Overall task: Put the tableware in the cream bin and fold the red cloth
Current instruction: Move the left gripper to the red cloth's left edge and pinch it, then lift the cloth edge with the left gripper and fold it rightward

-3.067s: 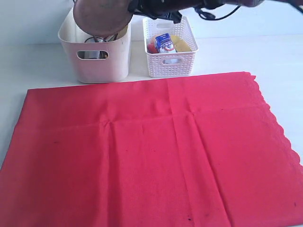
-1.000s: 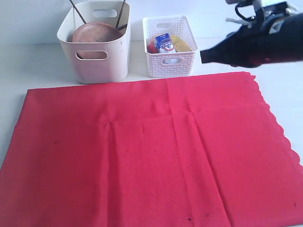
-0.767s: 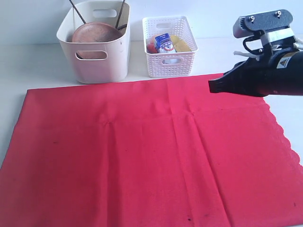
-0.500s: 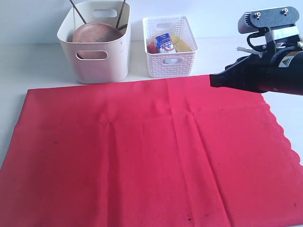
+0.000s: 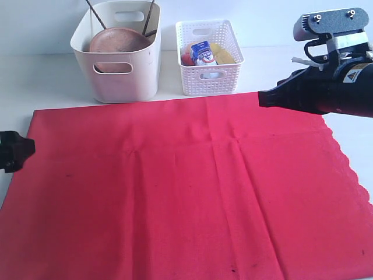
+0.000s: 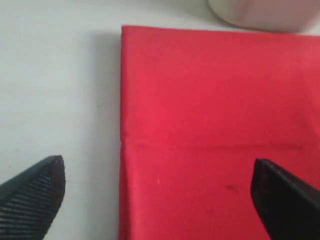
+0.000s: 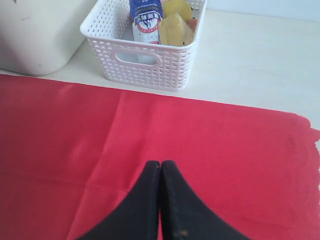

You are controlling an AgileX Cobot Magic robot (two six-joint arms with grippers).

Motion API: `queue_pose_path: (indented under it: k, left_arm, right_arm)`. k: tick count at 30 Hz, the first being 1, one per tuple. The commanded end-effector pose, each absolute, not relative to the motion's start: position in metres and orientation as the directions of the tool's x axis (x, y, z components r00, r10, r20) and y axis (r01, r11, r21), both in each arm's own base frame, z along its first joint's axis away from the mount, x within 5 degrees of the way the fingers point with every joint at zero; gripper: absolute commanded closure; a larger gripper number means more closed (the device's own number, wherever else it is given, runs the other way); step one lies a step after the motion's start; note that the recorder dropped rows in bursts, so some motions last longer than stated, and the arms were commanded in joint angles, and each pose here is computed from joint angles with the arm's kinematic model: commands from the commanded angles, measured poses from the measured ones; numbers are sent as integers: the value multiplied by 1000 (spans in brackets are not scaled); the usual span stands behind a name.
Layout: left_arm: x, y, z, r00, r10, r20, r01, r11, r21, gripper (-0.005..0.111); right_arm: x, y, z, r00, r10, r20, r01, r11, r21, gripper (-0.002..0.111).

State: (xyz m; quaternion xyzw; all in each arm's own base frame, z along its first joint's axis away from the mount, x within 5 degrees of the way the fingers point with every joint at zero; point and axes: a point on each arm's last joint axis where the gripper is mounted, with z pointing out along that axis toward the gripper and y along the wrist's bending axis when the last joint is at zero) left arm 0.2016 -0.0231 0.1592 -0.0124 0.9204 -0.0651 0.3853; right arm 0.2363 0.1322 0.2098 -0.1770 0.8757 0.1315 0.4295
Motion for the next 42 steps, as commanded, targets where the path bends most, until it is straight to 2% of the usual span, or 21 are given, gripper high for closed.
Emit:
queue_pose_path:
  k: [1, 9, 12, 17, 20, 23, 25, 27, 28, 32, 38, 42]
  left_arm:
    - [212, -29, 138, -734, -51, -677, 63, 988, -142, 2]
    - [221, -34, 101, -774, 0, -634, 122, 981, -149, 2]
    - [220, -35, 92, -787, 64, -614, 169, 979, -115, 2]
    - [218, -35, 81, -812, 85, -578, 179, 978, -107, 4]
    - [218, -35, 81, -814, 85, -575, 178, 978, -107, 15]
    - [218, -35, 81, -814, 85, -575, 178, 978, -107, 42]
    - [218, -35, 83, -808, 85, -583, 179, 978, -106, 67]
    - [219, -34, 87, -798, 82, -597, 179, 978, -105, 98]
    - [220, -34, 90, -790, 86, -607, 183, 978, -101, 106]
    - [229, -26, 103, -772, 59, -633, 143, 986, -82, 106]
    - [252, 4, 126, -793, -5, -609, 11, 1000, -23, 106]
    - [258, 23, 135, -845, -32, -535, -60, 998, 36, 106]
  right_arm:
    - [237, 131, 212, -555, -192, -809, -421, 904, 74, 108]
    - [236, 131, 212, -559, -194, -806, -422, 904, 75, 108]
    - [236, 131, 211, -562, -196, -804, -422, 903, 75, 108]
    - [236, 131, 211, -563, -196, -803, -423, 903, 75, 108]
    - [236, 131, 211, -563, -196, -803, -423, 903, 75, 108]
    - [236, 131, 211, -565, -193, -803, -420, 904, 79, 108]
    - [236, 131, 211, -565, -193, -803, -420, 904, 79, 108]
    - [236, 131, 211, -565, -193, -803, -420, 904, 79, 108]
    - [236, 131, 211, -565, -193, -803, -420, 904, 79, 108]
    - [235, 131, 210, -589, -177, -789, -406, 908, 100, 108]
    - [233, 130, 208, -616, -179, -767, -403, 908, 111, 108]
    - [228, 133, 204, -658, -188, -730, -406, 904, 134, 108]
